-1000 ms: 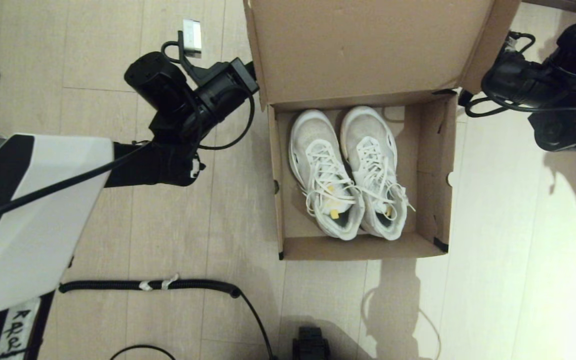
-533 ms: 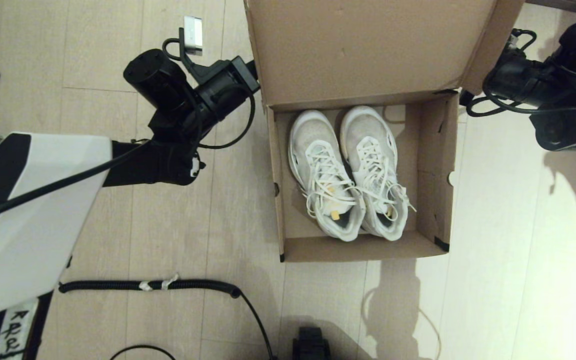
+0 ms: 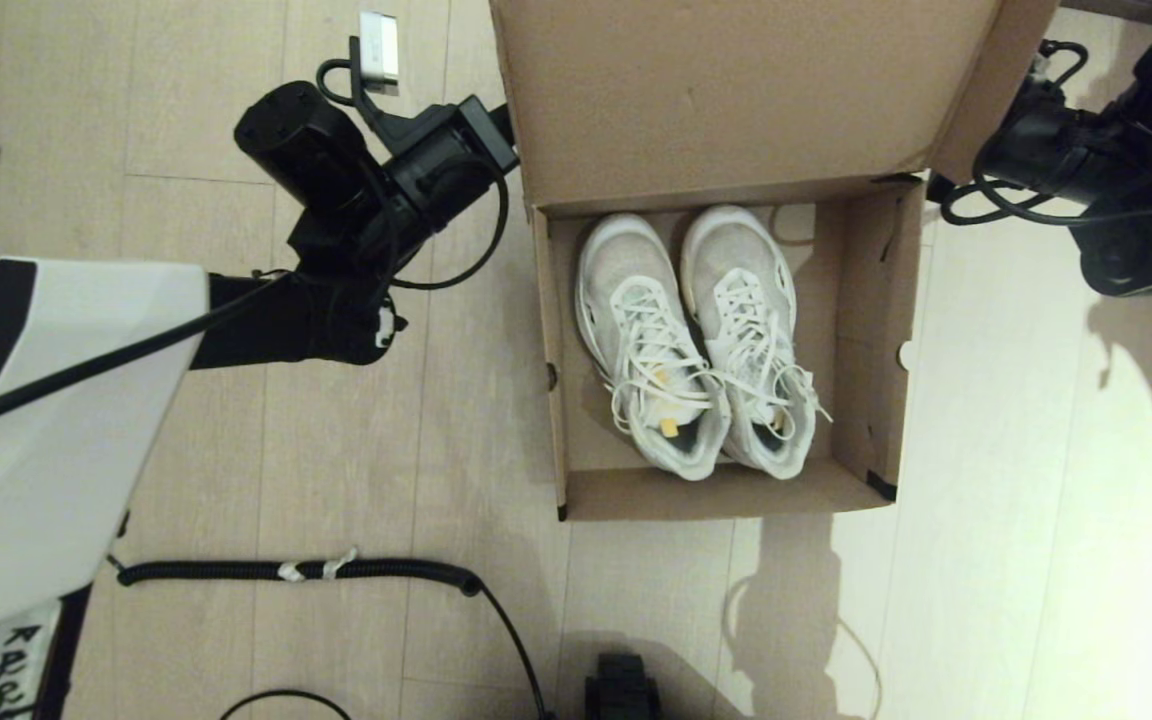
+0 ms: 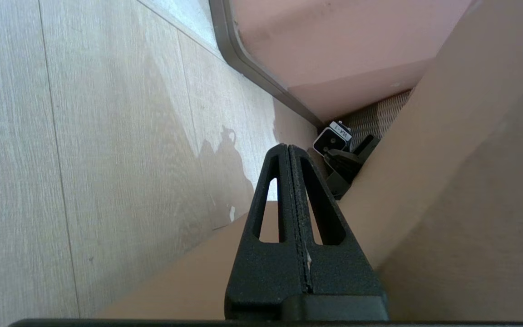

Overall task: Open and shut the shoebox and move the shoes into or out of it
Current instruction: Close the shoe box

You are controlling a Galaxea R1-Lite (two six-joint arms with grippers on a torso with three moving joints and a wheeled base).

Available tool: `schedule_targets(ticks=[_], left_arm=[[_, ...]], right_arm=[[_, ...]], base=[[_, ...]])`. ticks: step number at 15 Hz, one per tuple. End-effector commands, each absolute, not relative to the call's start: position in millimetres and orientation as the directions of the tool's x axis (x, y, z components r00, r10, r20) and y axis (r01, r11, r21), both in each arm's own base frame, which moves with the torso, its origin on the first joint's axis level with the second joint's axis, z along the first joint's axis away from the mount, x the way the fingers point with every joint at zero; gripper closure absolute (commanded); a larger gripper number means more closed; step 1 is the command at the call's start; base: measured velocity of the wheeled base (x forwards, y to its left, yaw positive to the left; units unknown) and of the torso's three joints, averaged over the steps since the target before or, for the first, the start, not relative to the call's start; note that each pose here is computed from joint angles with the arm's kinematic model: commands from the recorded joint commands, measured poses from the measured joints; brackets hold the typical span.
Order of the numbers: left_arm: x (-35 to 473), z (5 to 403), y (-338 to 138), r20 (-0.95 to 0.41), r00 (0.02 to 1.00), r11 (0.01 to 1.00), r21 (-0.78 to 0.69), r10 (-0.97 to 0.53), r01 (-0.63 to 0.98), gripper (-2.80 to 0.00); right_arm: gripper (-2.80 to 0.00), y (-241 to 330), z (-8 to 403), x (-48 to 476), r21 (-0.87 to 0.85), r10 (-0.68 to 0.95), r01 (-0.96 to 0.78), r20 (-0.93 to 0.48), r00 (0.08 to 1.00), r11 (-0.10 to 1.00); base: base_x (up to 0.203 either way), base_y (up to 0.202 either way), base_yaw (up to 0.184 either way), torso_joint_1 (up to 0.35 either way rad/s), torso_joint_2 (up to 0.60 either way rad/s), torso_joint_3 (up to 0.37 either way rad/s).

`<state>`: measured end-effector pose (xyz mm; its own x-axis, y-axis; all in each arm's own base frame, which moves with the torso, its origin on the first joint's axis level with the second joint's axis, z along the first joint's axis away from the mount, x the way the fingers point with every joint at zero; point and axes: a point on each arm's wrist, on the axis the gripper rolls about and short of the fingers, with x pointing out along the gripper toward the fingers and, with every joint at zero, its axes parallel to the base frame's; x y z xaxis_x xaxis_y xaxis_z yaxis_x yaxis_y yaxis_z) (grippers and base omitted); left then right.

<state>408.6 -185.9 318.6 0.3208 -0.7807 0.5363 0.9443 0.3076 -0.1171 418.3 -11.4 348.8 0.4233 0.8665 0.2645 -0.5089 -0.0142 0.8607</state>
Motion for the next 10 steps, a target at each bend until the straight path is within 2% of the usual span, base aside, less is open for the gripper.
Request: schedule_targets(ticks=[1, 10], left_arm=[[406, 321, -188, 0.541, 0.309, 0.297, -0.112, -0.783, 0.948, 0.00], [385, 340, -198, 0.556, 0.250, 0.249, -0.078, -0.793, 0.965, 0.00]], right_arm=[[0.00, -15, 352, 415, 0.859, 0.865, -0.512, 0.266, 0.425, -0.013], [0.00, -20, 355, 412, 0.855, 0.861, -0.518, 0.268, 0.433, -0.005]], base=[[0.000, 0.000, 0.000, 0.000, 0.00, 0.000], [0.000, 0.000, 0.000, 0.000, 0.00, 0.000]])
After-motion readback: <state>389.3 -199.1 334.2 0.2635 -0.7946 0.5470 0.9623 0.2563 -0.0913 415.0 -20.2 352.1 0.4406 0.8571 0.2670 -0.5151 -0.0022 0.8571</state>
